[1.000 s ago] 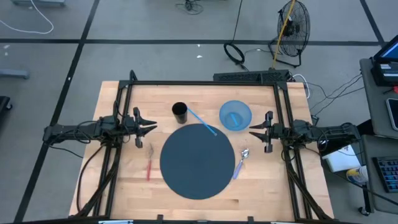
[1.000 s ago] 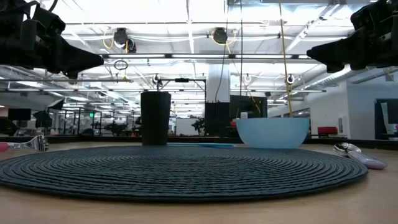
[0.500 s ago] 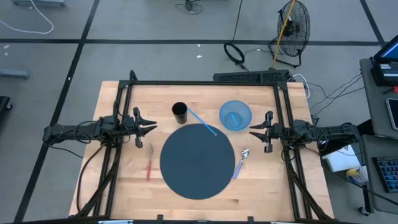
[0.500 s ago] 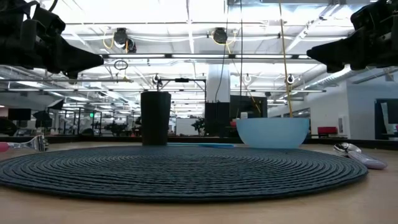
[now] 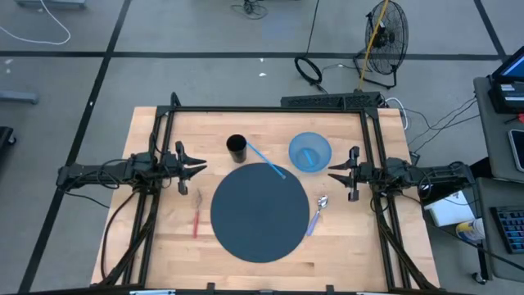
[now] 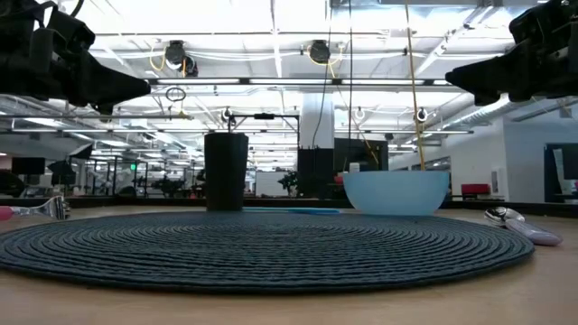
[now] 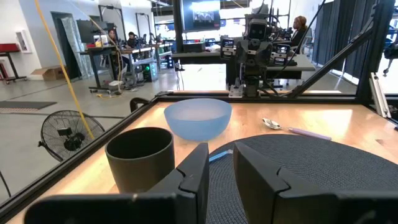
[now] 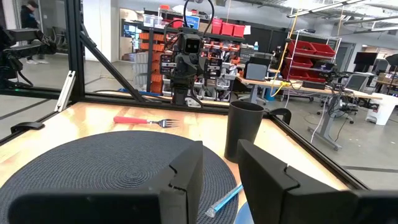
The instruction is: Pick & Place Utensil
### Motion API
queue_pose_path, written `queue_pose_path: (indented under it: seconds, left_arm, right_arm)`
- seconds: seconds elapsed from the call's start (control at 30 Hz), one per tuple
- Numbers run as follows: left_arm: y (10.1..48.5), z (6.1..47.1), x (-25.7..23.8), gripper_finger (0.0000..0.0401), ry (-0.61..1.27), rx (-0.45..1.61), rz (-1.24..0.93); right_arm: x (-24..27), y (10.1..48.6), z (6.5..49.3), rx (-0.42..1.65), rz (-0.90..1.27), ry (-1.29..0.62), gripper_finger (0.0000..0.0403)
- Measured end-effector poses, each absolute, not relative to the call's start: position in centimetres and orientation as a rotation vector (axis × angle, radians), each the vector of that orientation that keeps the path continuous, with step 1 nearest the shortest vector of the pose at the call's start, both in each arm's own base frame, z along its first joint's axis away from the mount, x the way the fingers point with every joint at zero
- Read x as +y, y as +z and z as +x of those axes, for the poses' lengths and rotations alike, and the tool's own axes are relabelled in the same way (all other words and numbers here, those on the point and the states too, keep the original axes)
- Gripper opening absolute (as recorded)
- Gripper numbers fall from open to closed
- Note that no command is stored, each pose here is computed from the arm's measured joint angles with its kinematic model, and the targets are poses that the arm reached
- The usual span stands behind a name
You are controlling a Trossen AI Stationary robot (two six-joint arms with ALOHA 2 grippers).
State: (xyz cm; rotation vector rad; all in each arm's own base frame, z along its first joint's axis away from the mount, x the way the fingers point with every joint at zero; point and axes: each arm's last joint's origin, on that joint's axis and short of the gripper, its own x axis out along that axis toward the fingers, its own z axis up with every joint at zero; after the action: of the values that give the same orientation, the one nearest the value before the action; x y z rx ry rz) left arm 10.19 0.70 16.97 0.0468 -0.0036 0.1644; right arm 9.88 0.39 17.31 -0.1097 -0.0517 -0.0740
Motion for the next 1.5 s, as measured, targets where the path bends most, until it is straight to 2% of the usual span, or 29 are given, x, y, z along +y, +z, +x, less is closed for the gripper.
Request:
queue_pose_path:
  seconds: [0.4,0.67,0.97,1.33,1.5]
  left_arm:
    - [17.0,10.2,0.7,0.0076,0.165,-0.003,0.047]
    - [17.1,10.2,0.7,0.0076,0.164,-0.020,0.040]
    - [18.5,10.1,0.7,0.0076,0.147,-0.180,-0.174]
    - [18.5,10.0,0.8,0.0076,0.198,-0.187,-0.200]
    - [17.9,10.2,0.5,0.0076,0.096,-0.112,-0.171]
  right_arm:
    - [0.4,17.4,9.9,-0.060,-0.109,-0.074,0.0095]
    - [0.4,18.8,9.7,-0.203,-0.082,-0.080,0.0095]
    - [0.4,19.6,9.5,-0.294,0.033,-0.068,0.0094]
    - [0.4,20.2,9.3,-0.361,-0.048,-0.084,0.0093]
    - [0.3,20.5,9.2,-0.387,0.013,-0.081,0.0093]
